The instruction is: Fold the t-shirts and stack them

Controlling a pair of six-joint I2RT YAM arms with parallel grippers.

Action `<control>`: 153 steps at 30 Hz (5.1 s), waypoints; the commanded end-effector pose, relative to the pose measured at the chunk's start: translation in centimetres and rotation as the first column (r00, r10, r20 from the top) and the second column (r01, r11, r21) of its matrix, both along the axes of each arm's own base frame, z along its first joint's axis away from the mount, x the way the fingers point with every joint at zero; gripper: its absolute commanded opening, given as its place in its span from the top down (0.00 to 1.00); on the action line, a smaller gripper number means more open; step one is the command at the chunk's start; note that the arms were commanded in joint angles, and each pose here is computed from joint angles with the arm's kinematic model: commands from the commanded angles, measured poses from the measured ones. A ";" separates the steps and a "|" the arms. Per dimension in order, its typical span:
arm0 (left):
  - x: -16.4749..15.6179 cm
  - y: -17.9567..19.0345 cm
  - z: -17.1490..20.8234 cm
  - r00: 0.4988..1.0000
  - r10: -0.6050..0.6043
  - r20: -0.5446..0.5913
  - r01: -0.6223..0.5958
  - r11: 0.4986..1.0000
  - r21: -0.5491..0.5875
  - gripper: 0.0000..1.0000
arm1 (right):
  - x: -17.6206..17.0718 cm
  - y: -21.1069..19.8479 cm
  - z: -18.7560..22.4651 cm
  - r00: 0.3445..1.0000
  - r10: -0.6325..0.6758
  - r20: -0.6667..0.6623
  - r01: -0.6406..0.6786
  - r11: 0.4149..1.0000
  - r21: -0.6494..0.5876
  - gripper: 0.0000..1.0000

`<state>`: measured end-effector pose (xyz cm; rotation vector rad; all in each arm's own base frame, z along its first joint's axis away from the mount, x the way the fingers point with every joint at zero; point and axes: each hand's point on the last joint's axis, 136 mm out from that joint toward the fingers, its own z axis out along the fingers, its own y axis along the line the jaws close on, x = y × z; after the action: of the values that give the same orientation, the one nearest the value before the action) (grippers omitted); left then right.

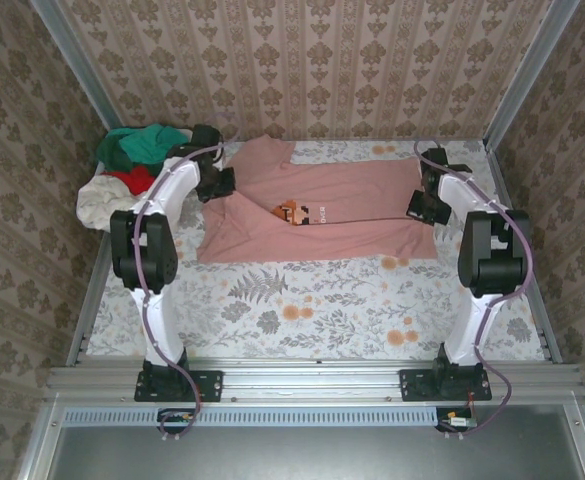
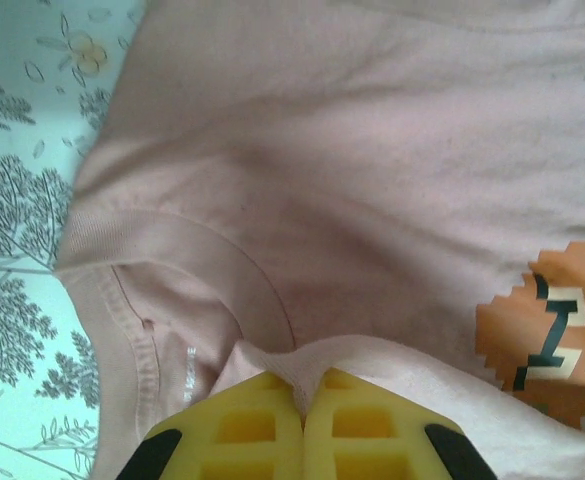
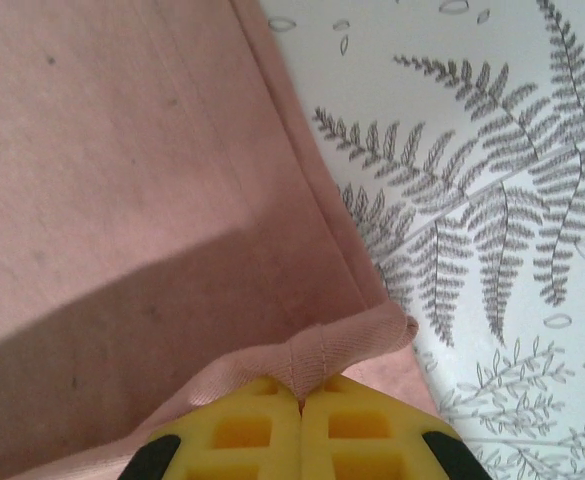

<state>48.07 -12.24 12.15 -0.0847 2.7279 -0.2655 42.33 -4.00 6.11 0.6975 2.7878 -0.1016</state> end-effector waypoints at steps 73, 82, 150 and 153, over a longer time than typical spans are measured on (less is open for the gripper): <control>-20.2 9.9 -7.4 0.945 0.272 -0.179 -0.278 0.961 -0.006 0.73 | -14.2 -2.2 1.3 0.987 -0.043 -0.157 0.023 0.992 -0.127 0.54; -16.2 6.8 -0.9 0.990 0.138 -0.015 -0.138 0.990 0.022 0.55 | -6.4 0.2 -0.2 0.999 0.027 -0.022 -0.026 0.999 0.037 0.53; -1.6 -10.5 -5.3 0.965 -0.259 -0.052 0.260 0.965 0.022 0.98 | -7.7 2.8 -0.5 0.997 0.062 0.049 -0.068 0.991 0.118 0.57; -1.4 -11.9 -5.5 0.942 -0.334 -0.037 0.335 0.942 0.030 0.99 | -8.0 2.7 -0.8 0.997 0.068 0.037 -0.071 0.992 0.108 0.57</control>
<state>46.75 -22.28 5.54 0.2323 2.8003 -0.2757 34.39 -1.52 5.57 0.6277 2.7843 0.0756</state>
